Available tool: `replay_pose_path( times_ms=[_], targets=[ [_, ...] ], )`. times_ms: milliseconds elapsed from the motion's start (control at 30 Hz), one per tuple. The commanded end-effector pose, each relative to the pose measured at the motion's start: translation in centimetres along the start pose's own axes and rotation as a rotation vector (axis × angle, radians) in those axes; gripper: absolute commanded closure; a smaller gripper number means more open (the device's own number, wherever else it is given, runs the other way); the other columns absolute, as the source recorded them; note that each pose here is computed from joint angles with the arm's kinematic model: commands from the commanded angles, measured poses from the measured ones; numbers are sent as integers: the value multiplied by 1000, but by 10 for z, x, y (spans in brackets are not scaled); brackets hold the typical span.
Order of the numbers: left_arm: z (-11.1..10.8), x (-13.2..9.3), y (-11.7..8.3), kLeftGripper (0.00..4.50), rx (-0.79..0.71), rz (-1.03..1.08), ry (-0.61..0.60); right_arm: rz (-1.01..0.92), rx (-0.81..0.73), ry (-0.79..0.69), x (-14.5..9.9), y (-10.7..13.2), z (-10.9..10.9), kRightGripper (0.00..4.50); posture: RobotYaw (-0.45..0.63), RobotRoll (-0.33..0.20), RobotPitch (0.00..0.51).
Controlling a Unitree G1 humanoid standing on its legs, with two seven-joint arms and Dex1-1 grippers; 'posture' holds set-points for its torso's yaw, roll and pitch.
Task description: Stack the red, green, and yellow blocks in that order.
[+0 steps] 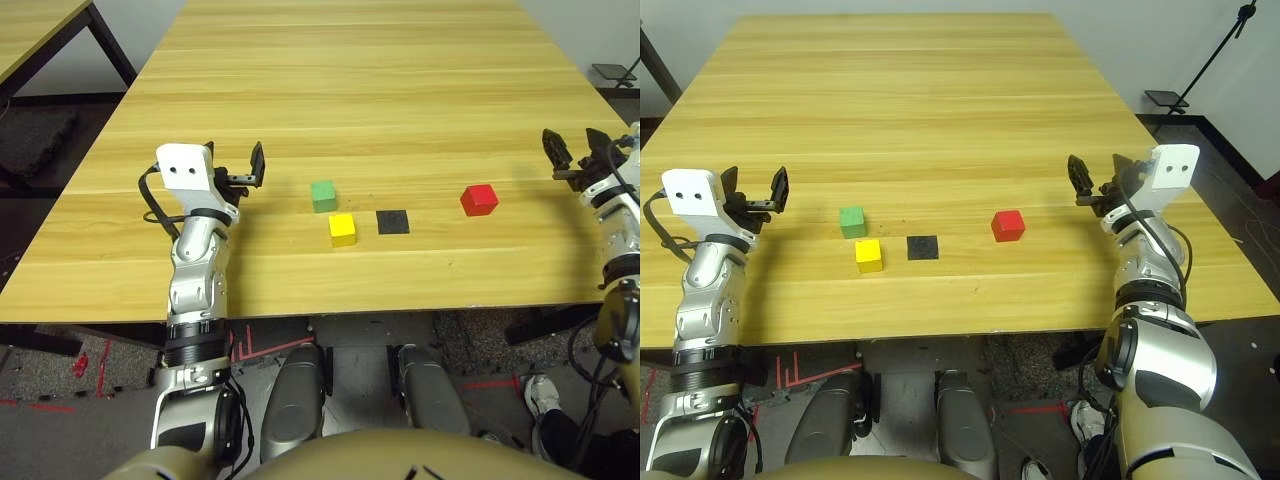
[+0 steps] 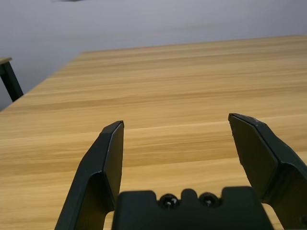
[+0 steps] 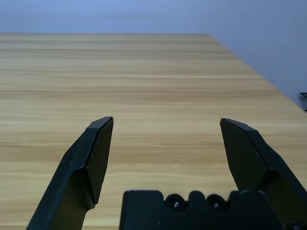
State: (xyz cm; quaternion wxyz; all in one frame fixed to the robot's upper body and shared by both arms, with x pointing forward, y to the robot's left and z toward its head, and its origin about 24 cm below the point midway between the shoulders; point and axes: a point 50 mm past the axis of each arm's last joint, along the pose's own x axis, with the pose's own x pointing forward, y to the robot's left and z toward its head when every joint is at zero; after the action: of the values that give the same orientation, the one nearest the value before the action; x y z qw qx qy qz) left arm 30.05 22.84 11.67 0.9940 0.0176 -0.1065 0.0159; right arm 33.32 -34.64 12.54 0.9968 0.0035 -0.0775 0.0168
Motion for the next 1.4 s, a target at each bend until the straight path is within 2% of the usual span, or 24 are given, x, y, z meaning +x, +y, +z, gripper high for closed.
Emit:
replay_pose_path(
  times_ms=[33, 133, 233, 300, 433, 533, 633, 700, 800, 1033, 1400],
  targets=[
    [-8, -9, 4, 62, -6, 29, 22, -128, 8, 28, -18, -20, -9, 0, 92, -142, 86],
    [-11, -17, 0, 62, -30, 3, 34, -157, 5, 70, -29, -25, -19, 0, 93, -130, 89],
    [4, -14, -8, 62, -89, -119, 29, 39, -23, 103, -19, -12, -13, 0, 95, -124, 98],
    [19, -8, -15, 62, -135, -242, 38, 192, -56, 132, -9, -4, -1, 0, 114, -128, 99],
    [53, -1, -28, 62, -96, -534, 28, 535, -200, 279, 3, 11, 22, 0, 146, -146, 90],
    [63, -2, -33, 62, -66, -678, 50, 695, -270, 368, 5, 18, 29, 0, 162, -162, 87],
    [70, -12, -48, 62, -25, -950, 124, 948, -436, 551, 6, 26, 41, 0, 180, -177, 73],
    [71, -17, -55, 62, -5, -1056, 172, 1039, -544, 639, 9, 32, 47, 0, 195, -186, 69],
    [70, -19, -62, 62, 44, -1140, 228, 1098, -657, 708, 18, 44, 50, 0, 228, -189, 68],
    [72, -25, -74, 62, 125, -1223, 288, 1149, -888, 755, 38, 75, 46, 0, 308, -186, 65],
    [76, -44, -80, 62, 102, -1189, 319, 1168, -997, 756, 48, 100, 31, 0, 412, -179, 71]
  ],
)
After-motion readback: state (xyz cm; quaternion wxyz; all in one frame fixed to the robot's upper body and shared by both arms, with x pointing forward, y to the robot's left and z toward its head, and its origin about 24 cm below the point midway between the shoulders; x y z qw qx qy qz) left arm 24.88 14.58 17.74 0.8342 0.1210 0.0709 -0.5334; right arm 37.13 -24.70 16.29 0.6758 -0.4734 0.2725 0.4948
